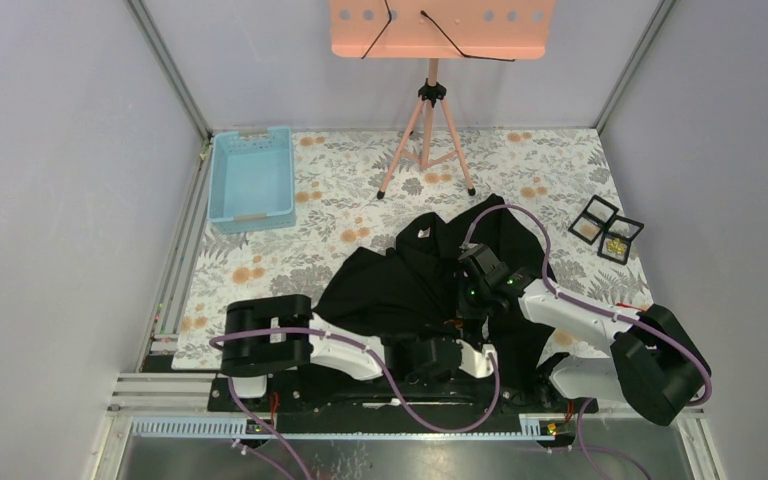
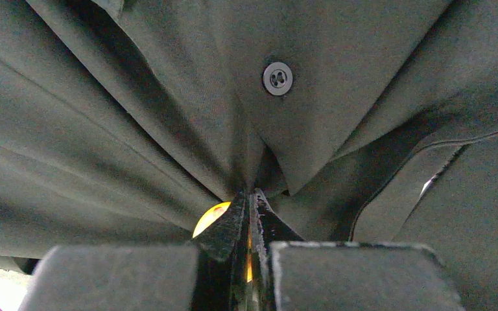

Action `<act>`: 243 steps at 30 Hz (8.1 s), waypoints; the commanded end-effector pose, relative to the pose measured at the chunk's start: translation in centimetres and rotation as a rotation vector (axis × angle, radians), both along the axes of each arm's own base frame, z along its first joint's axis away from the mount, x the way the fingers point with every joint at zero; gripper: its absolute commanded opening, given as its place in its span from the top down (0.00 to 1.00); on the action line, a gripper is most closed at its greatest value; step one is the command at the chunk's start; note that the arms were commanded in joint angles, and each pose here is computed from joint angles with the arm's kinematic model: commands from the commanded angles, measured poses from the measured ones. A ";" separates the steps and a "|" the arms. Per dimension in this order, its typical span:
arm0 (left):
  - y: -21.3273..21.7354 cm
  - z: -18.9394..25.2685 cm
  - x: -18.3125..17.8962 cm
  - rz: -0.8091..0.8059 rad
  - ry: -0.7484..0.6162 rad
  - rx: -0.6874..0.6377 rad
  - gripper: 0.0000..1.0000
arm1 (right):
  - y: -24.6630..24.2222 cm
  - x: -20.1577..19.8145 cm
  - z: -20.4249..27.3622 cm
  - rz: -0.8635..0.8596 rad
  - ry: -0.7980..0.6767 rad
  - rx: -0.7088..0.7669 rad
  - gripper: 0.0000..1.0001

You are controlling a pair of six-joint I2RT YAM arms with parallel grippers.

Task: Pin the brooch onto the clothing
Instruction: Pin the brooch to the clothes.

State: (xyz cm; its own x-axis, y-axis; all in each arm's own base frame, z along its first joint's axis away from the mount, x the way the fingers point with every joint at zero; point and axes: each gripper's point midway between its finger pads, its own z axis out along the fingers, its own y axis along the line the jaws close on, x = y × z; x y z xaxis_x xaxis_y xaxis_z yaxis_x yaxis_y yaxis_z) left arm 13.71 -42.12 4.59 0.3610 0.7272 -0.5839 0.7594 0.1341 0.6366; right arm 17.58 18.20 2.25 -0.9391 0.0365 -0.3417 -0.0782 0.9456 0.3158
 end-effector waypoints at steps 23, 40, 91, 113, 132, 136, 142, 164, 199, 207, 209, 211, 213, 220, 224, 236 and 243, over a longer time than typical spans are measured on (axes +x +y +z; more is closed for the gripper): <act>-1.2 0.3 -1.7 -0.044 0.100 -0.097 1.00 | 2.5 1.0 1.6 -0.011 -0.007 0.121 1.00; -2.3 5.2 -4.1 -0.078 0.271 -0.321 1.00 | 3.0 1.0 1.9 -0.018 -0.007 0.151 1.00; 3.4 6.4 2.9 0.199 0.200 -0.422 1.00 | 2.4 0.5 5.0 -0.086 -0.052 0.214 1.00; 2.3 4.2 0.7 0.275 0.011 -0.466 1.00 | 4.2 -0.9 4.7 -0.151 0.100 0.315 1.00; 5.1 8.2 1.8 0.372 0.146 -0.583 1.00 | 1.8 -0.3 6.2 -0.109 -0.064 0.250 1.00; 5.0 8.3 2.0 0.423 0.356 -0.622 1.00 | 1.8 0.2 7.2 -0.092 -0.107 0.252 1.00; 4.3 8.0 2.5 0.476 0.462 -0.604 1.00 | 2.2 0.4 8.7 -0.078 -0.132 0.287 1.00; 2.6 8.0 1.8 0.509 0.594 -0.508 1.00 | 2.8 -0.4 12.5 0.037 -0.245 0.380 1.00; 3.8 10.2 3.3 0.620 0.580 -0.697 1.00 | 2.0 -1.6 9.7 -0.005 -0.141 0.337 1.00; 3.3 9.8 3.3 0.616 0.588 -0.689 1.00 | 2.9 -1.6 10.6 0.020 -0.149 0.389 1.00; 3.2 9.8 3.3 0.616 0.587 -0.684 1.00 | 2.9 -1.6 10.9 0.023 -0.157 0.395 1.00; 3.1 9.6 3.3 0.619 0.586 -0.677 1.00 | 2.9 -1.7 11.1 0.029 -0.157 0.398 1.00; 2.9 9.6 3.3 0.618 0.587 -0.676 1.00 | 3.0 -1.8 11.0 0.035 -0.153 0.399 1.00; 2.5 10.4 3.7 0.619 0.568 -0.699 1.00 | 3.2 -2.2 10.3 0.051 -0.120 0.396 1.00; 2.6 10.9 4.0 0.625 0.560 -0.720 1.00 | 3.1 -2.4 9.7 0.052 -0.099 0.380 1.00; 2.2 11.2 4.1 0.621 0.570 -0.751 1.00 | 3.3 -2.4 9.8 0.050 -0.099 0.400 1.00; 2.0 11.3 4.2 0.623 0.574 -0.766 1.00 | 3.5 -2.5 9.9 0.067 -0.101 0.412 1.00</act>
State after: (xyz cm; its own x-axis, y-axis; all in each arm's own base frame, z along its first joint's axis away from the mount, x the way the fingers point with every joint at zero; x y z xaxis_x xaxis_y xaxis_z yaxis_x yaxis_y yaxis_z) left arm 16.98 -38.45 12.81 -0.4192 0.1889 -0.8880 0.5995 0.7922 -0.1144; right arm 15.27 21.17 11.51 -0.9057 0.1407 -0.3999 -0.1583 0.7629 0.6268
